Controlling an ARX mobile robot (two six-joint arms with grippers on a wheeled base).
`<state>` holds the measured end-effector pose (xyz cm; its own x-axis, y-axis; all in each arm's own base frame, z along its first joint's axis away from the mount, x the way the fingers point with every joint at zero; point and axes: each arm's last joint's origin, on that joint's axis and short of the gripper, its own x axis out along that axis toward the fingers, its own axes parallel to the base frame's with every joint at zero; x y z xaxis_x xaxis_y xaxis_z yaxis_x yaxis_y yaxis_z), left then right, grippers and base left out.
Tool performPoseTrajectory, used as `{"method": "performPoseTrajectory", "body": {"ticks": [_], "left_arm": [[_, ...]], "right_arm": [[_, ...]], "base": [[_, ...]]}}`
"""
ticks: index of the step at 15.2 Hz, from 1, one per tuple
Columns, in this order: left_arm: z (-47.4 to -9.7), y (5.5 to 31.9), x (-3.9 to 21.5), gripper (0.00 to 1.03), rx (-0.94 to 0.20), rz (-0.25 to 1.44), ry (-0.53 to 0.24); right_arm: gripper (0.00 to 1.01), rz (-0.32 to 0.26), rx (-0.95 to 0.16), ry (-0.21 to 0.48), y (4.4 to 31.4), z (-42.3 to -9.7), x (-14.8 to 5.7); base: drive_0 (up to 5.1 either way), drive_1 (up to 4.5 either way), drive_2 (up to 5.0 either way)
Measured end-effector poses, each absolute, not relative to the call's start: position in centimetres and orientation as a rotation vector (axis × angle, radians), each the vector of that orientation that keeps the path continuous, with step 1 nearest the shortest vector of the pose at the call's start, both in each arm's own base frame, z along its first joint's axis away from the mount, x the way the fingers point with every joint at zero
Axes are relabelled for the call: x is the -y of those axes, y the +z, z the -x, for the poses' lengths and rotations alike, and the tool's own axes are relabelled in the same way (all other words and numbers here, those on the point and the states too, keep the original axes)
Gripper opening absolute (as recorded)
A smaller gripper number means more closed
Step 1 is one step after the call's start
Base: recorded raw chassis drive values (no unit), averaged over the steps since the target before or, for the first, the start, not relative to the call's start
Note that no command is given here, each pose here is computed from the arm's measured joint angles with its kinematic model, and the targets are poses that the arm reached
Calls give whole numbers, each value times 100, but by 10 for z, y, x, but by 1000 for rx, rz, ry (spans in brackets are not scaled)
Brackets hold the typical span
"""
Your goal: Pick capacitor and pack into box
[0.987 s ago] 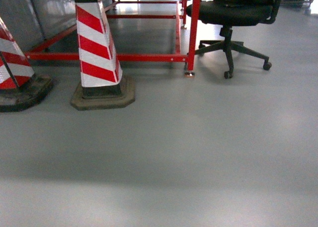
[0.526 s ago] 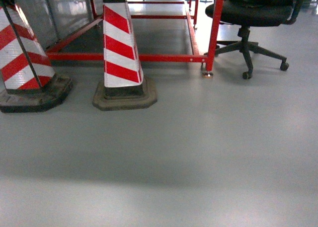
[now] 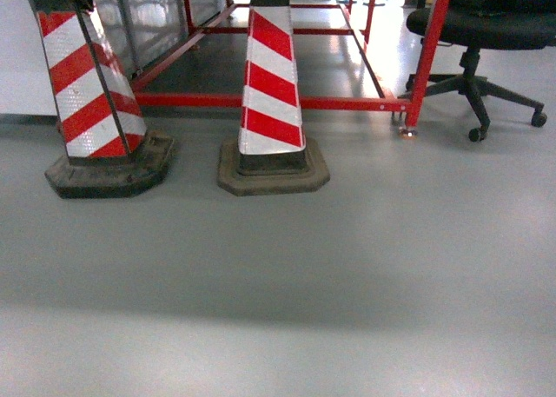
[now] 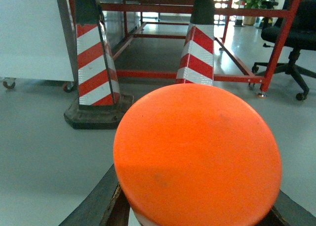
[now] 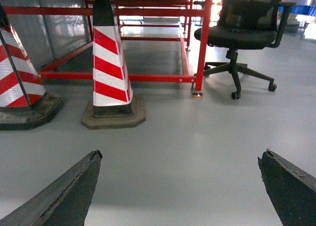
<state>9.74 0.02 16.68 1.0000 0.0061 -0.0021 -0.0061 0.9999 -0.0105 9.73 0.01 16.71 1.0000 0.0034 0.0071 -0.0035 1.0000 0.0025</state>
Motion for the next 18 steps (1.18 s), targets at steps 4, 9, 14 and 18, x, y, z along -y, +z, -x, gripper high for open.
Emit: {"method": "performPoseTrajectory", "body": {"ticks": [4, 9, 14, 18], "left_arm": [[-97, 167, 0, 45, -1, 11, 3], [-97, 167, 0, 44, -1, 10, 1], [-97, 167, 0, 44, 1, 10, 0], [-97, 167, 0, 44, 0, 10, 0]], "right_arm": [[98, -2, 2, 2, 167, -97, 0], [98, -2, 4, 0, 167, -97, 0], [98, -2, -1, 0, 166, -97, 0], [98, -2, 1, 0, 167, -97, 0]], "base": [[0, 0, 0], [4, 312, -304], [-3, 388, -394], [8, 402, -386]]}}
